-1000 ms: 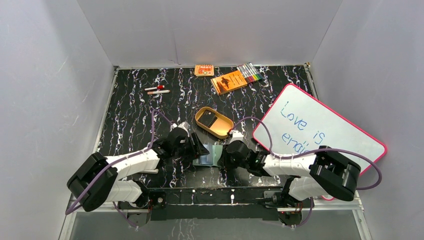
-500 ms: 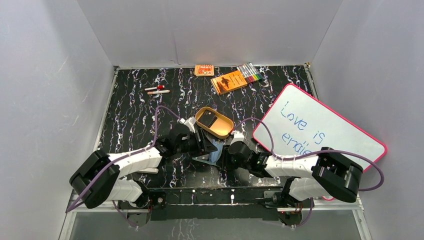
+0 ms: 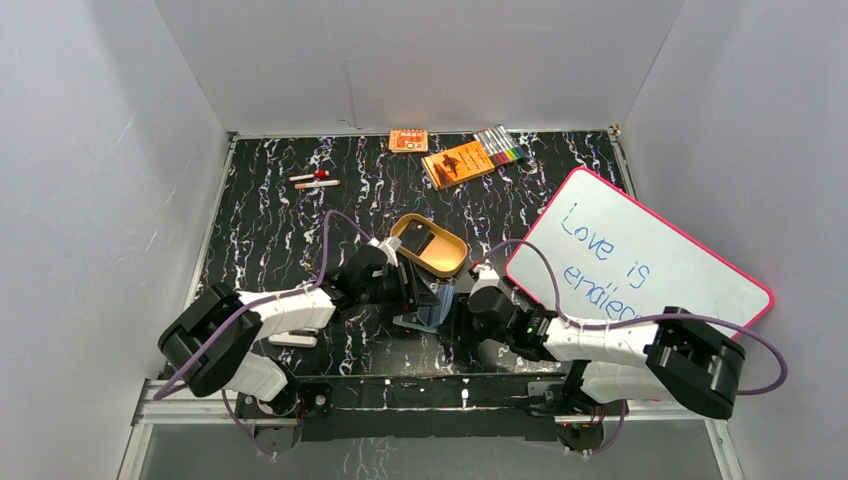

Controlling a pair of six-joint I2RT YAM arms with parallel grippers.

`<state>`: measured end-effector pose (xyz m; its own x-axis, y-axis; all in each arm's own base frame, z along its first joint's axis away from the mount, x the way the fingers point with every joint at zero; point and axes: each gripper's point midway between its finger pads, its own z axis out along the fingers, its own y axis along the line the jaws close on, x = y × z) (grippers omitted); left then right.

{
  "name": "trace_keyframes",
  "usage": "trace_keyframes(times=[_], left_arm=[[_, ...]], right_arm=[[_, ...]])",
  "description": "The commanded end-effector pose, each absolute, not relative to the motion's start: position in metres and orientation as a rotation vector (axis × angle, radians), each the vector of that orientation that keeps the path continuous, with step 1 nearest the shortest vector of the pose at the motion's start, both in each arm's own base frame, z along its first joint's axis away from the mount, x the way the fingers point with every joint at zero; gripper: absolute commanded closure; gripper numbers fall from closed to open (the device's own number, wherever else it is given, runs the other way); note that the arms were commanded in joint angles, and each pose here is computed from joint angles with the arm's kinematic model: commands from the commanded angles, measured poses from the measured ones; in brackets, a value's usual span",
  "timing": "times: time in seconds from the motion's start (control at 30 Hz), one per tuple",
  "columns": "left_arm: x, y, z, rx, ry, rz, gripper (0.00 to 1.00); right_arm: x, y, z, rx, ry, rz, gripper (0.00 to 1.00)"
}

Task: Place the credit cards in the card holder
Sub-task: Open the card holder at the center of the board.

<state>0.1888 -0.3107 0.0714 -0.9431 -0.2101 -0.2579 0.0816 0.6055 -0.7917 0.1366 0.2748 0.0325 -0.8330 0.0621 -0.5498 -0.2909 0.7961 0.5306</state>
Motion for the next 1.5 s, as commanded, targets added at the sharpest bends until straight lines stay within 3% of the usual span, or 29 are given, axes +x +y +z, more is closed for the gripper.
trace_keyframes(times=[0.0,0.27,0.4,0.63,0.77,1.13,1.47], left_arm=[[0.195,-0.323,0.080,-0.042,2.471,-1.308,0.49],[0.197,-0.331,0.068,-0.034,2.495,-1.323,0.50],[0.198,-0.331,0.063,-0.033,2.504,-1.308,0.55],[0.195,-0.335,0.052,-0.020,2.534,-1.309,0.76],[0.194,-0.335,0.049,-0.016,2.542,-1.300,0.99],[0.188,-0.291,0.046,-0.118,2.570,-1.061,1.00],[0.177,-0.255,0.037,-0.198,2.598,-0.894,1.00]], right_arm=[[0.125,0.244,0.015,-0.142,2.504,0.735,0.45],[0.124,0.223,0.032,-0.088,2.464,0.714,0.40],[0.127,0.220,0.047,-0.087,2.409,0.744,0.36],[0.126,0.226,0.052,-0.056,2.401,0.794,0.35],[0.129,0.241,0.068,-0.012,2.344,0.921,0.33],[0.139,0.269,0.098,0.020,2.288,1.136,0.26],[0.155,0.280,0.090,0.039,2.311,1.161,0.33]])
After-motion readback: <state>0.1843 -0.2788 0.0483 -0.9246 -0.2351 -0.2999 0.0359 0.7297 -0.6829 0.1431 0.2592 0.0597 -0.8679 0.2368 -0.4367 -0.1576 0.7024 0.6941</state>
